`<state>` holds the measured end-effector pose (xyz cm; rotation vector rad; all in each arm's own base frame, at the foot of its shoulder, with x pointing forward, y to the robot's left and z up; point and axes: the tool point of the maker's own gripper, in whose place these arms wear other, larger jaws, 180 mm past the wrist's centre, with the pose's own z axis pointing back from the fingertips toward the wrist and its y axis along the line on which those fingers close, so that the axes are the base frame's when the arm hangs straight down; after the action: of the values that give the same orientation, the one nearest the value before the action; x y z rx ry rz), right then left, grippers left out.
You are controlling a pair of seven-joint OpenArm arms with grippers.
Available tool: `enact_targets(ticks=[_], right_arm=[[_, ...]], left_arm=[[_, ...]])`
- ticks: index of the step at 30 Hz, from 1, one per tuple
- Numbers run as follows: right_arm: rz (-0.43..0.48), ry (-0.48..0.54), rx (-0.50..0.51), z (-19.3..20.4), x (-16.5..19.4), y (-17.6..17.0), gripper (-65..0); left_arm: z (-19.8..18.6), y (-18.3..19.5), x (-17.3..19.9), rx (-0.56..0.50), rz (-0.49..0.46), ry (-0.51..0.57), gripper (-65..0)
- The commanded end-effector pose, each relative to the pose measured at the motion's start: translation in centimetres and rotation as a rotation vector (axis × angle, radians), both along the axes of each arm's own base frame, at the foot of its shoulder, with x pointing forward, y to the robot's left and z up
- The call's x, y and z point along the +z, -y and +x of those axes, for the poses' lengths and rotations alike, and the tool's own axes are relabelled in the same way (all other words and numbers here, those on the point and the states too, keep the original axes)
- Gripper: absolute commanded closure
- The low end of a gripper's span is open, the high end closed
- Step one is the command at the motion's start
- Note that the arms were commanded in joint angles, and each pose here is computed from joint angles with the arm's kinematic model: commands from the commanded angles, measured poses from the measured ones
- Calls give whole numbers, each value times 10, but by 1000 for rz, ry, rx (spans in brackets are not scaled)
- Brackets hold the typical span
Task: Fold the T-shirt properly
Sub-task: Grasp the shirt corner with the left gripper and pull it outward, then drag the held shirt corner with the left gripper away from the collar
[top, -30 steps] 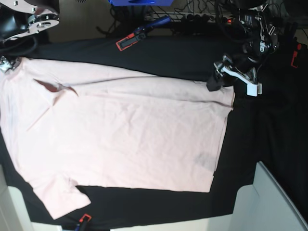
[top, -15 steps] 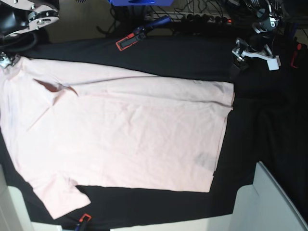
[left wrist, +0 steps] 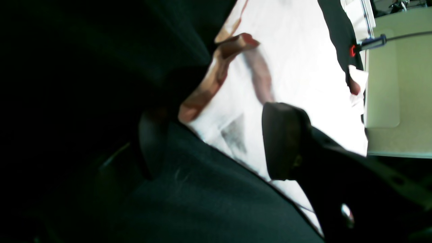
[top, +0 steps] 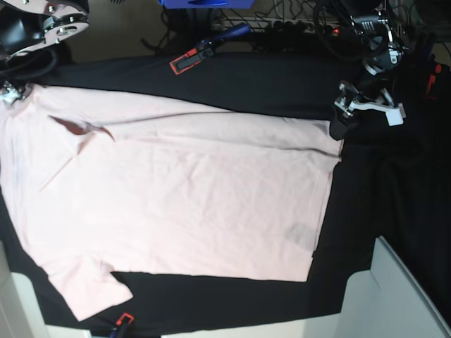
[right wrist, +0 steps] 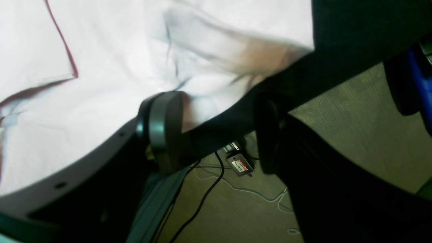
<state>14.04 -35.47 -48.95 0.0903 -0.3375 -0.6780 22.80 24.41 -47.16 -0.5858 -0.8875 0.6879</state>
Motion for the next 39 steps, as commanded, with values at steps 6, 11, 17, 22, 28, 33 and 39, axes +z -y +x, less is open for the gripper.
enact_targets(ticks=[6, 11, 17, 22, 28, 33, 39], right_arm=[[-40, 20, 3, 5, 11, 14, -326], [-40, 21, 4, 6, 11, 14, -326], [-40, 24, 4, 8, 11, 14, -326], [-40, 24, 4, 8, 11, 14, -326], [-40, 24, 6, 8, 11, 14, -326], [-40, 24, 6, 8, 11, 14, -326], [-40, 24, 6, 8, 11, 14, -326]], left_arm=[[18, 1, 3, 11, -29, 38, -413], [29, 4, 9, 7, -34, 61, -413], [36, 32, 7, -81, -45, 57, -411], [32, 32, 4, -79, -48, 47, -395], [29, 32, 3, -87, -46, 38, -67], [14, 33, -6, -90, -48, 5, 0], [-6, 24, -13, -63, -43, -28, 0]])
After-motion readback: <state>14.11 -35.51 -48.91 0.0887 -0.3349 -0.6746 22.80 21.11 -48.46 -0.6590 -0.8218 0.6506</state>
